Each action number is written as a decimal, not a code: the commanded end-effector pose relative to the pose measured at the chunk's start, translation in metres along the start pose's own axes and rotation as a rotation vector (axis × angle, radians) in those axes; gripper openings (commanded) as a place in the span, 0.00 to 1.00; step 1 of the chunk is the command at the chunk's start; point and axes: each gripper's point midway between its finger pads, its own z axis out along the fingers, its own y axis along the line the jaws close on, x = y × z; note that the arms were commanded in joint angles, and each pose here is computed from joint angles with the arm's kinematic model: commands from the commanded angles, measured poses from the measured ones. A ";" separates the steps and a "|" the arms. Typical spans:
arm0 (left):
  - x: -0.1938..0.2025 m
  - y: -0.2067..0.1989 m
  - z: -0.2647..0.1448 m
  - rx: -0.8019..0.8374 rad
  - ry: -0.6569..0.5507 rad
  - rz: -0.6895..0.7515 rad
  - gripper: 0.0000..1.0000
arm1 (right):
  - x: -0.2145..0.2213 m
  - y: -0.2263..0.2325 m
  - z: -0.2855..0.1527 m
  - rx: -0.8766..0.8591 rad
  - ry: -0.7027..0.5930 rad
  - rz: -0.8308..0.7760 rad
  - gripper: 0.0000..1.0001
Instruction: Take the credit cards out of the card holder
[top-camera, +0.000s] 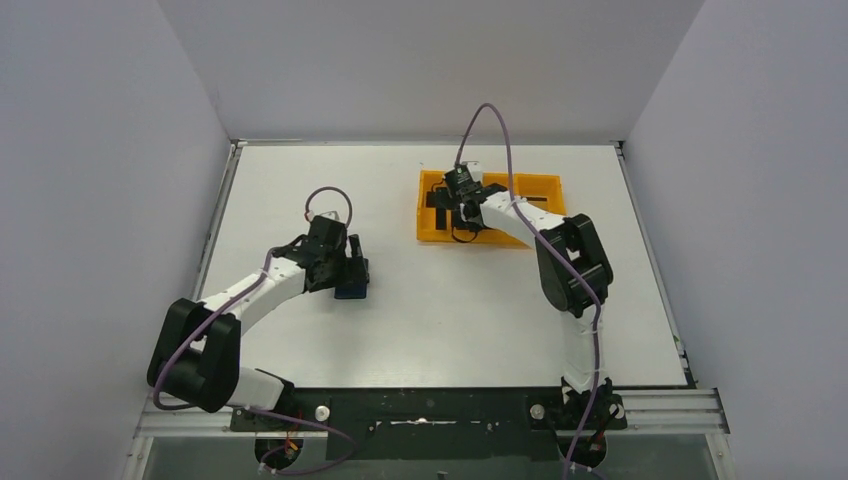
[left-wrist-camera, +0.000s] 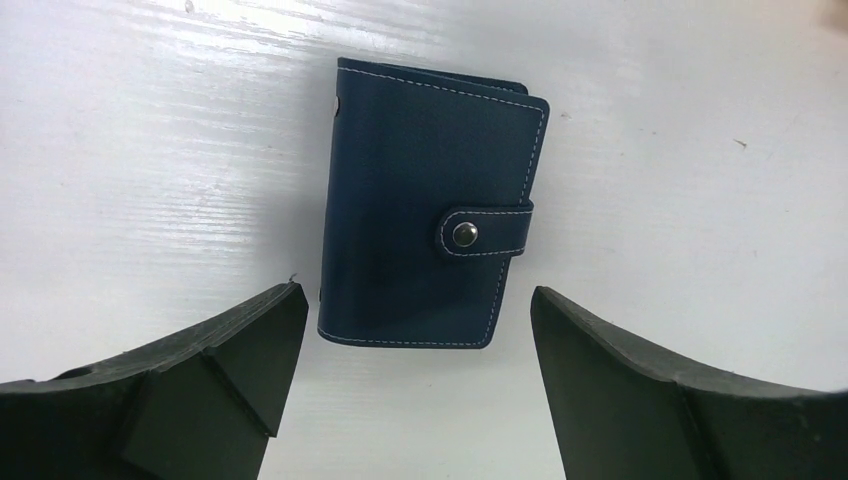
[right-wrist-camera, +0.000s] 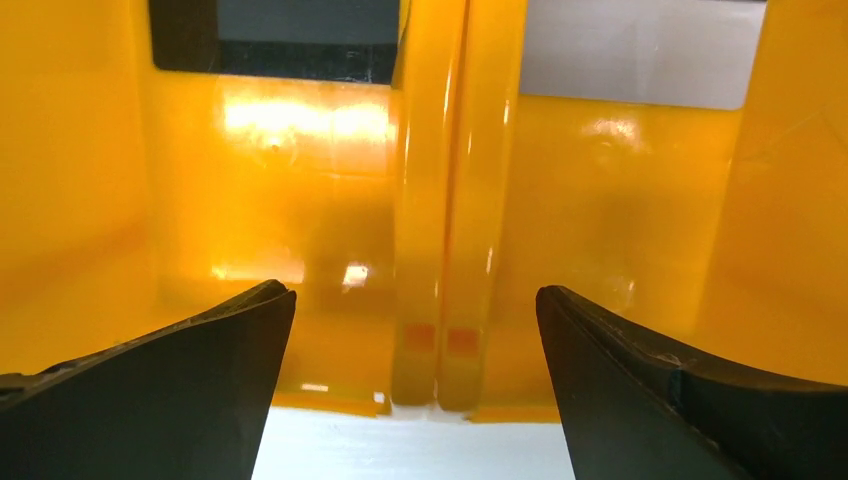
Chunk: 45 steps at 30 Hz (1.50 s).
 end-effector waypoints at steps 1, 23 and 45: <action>-0.018 -0.003 -0.011 0.027 -0.076 -0.031 0.84 | 0.002 0.003 -0.022 -0.006 -0.027 0.020 0.96; -0.019 0.014 -0.019 0.090 -0.128 -0.173 0.85 | 0.035 0.107 -0.070 -0.173 -0.057 0.107 0.96; 0.011 0.004 0.021 0.126 0.031 -0.093 0.24 | 0.026 0.024 -0.158 -0.100 -0.237 0.121 0.98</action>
